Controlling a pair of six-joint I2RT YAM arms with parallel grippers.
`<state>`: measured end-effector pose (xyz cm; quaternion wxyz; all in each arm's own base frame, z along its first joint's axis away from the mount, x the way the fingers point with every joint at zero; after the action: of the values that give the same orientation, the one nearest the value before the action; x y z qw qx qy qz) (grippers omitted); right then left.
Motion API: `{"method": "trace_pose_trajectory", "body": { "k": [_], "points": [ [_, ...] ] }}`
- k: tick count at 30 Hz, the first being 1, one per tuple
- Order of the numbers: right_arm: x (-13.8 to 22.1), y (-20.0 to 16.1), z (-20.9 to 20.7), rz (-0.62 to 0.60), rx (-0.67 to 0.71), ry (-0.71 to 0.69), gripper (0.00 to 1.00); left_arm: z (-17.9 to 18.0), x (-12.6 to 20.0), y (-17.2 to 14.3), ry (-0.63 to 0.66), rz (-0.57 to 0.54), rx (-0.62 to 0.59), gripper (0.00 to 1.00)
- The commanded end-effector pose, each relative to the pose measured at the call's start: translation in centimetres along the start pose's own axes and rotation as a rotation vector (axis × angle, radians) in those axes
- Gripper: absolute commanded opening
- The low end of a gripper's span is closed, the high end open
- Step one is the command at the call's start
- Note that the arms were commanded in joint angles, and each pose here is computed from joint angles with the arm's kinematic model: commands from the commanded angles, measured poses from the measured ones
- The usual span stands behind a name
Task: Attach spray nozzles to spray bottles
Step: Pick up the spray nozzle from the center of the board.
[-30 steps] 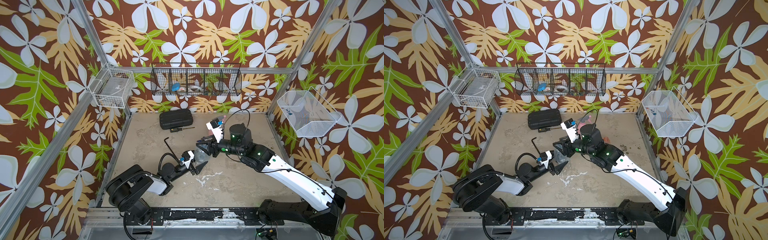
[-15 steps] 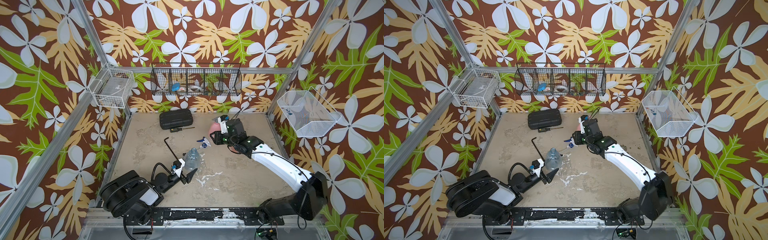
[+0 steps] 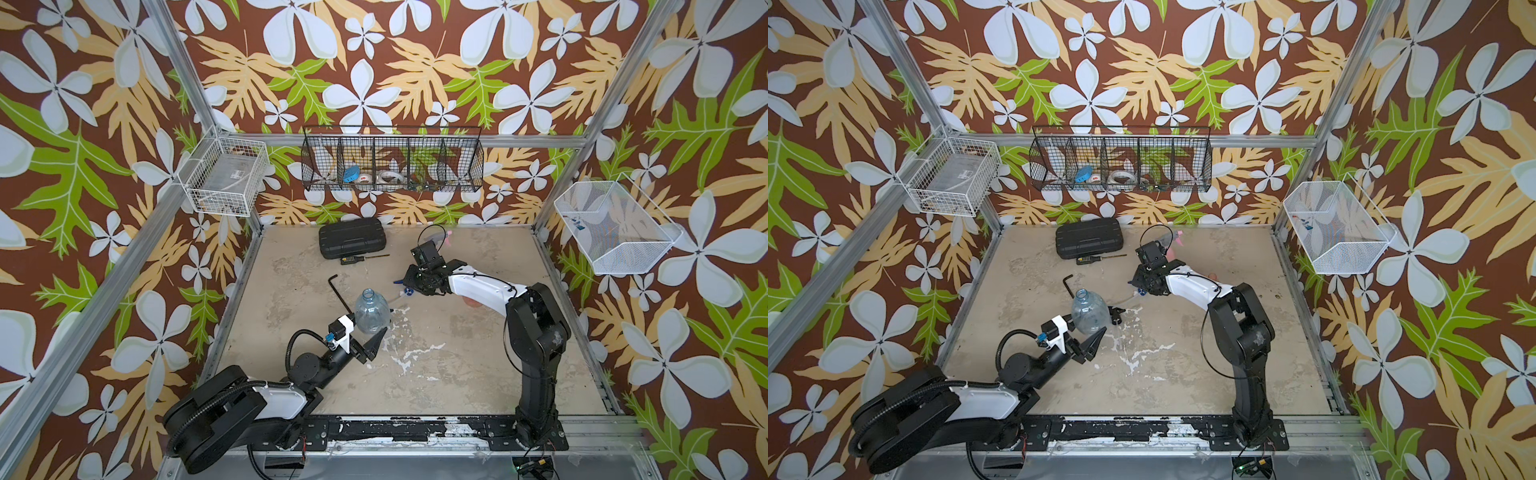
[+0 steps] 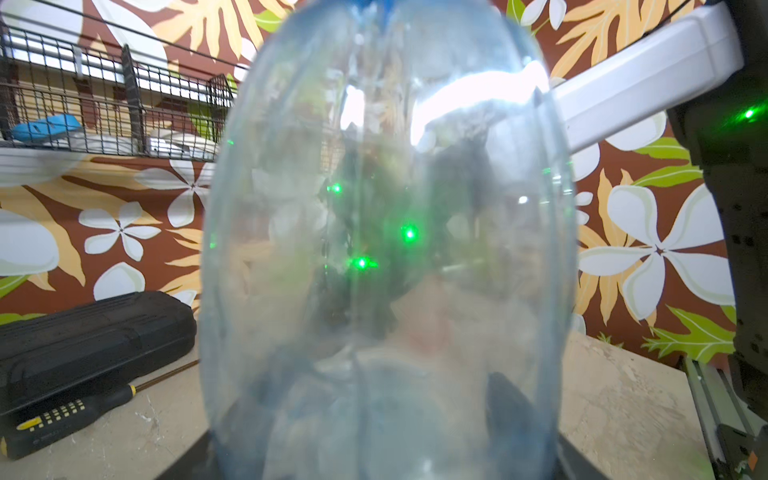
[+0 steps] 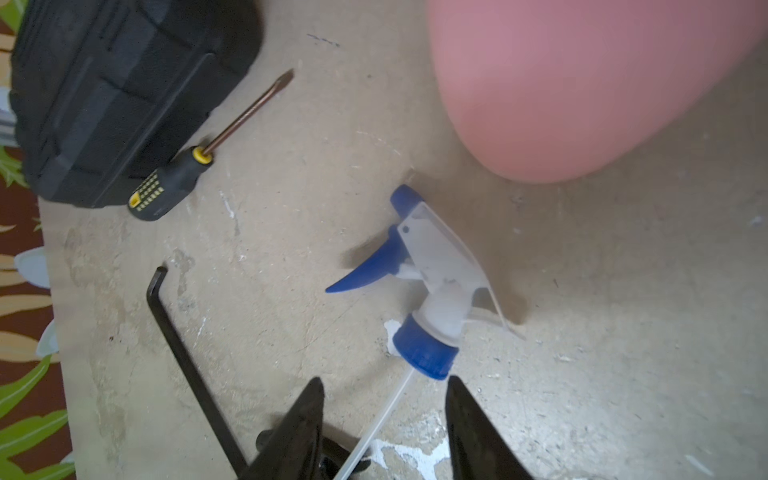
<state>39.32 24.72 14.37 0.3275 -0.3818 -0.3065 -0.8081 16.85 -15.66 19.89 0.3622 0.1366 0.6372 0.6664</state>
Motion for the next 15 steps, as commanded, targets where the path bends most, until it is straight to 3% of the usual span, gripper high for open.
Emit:
{"method": "trace_pose_trajectory", "body": {
  "k": [1, 15],
  "points": [
    [-0.5, -0.3, -0.5, -0.021, -0.119, -0.008, 0.47, 0.2, 1.4, -0.8, 0.028, 0.041, -0.014, 0.78],
    [-2.9, -0.4, -0.7, -0.064, -0.135, -0.075, 0.45, 0.7, 1.5, -0.3, 0.071, 0.033, -0.035, 0.80]
  ]
}}
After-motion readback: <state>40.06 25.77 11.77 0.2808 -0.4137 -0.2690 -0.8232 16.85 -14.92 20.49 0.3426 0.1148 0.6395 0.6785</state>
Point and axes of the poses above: each gripper's point midway between its finger pads, its own x axis back along the fingers, its own z axis along the line the jaws close on, y = z × x, the point moved 8 cm from there along x, back along the fingers, and after that the axes turned 14 degrees about -x, right-handed, at the moved point
